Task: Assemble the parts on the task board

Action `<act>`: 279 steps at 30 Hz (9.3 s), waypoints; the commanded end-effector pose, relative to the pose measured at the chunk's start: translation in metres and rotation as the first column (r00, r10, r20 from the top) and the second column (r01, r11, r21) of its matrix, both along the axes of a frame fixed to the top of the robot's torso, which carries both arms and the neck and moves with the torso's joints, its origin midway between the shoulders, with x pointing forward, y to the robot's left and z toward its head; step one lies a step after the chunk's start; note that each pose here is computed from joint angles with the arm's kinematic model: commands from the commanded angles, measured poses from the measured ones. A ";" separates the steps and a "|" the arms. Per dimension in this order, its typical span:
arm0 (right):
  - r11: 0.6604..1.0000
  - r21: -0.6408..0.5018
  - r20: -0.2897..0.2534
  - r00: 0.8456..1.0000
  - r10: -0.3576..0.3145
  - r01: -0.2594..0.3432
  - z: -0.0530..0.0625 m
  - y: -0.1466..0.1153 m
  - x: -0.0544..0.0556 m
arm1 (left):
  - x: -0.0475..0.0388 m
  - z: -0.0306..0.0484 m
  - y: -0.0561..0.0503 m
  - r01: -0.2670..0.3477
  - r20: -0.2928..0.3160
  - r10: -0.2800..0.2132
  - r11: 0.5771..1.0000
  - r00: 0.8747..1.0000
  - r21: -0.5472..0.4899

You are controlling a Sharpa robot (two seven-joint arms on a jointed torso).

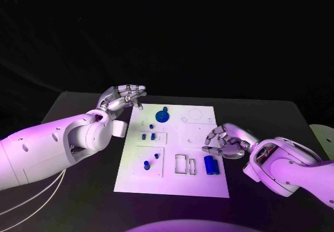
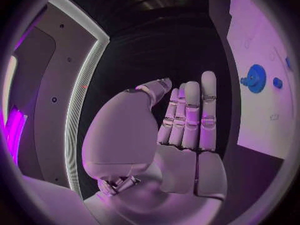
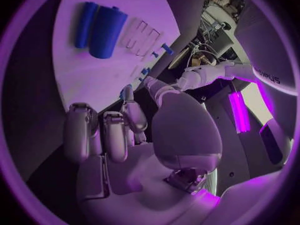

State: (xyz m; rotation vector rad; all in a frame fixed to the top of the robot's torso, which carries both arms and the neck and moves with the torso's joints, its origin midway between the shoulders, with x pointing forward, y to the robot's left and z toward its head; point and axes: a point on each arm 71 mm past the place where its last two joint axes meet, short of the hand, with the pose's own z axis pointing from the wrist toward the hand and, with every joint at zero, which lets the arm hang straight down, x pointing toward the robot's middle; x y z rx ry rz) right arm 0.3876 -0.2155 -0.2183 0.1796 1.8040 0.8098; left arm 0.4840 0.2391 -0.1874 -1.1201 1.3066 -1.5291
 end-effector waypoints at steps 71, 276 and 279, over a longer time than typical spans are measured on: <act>0.960 -0.280 -0.072 0.996 -0.048 0.026 -0.059 0.022 -0.036 | -0.0034 0.0012 0.004 0.012 0.000 -0.012 1.000 1.000 0.001; 0.911 -0.412 0.010 1.000 -0.013 0.016 -0.060 -0.001 -0.036 | -0.0059 -0.0020 0.008 0.021 -0.019 -0.021 1.000 1.000 0.005; 0.901 -0.434 0.012 1.000 0.009 -0.003 -0.061 0.001 -0.037 | -0.0060 -0.0020 0.009 0.022 -0.020 -0.022 1.000 1.000 0.005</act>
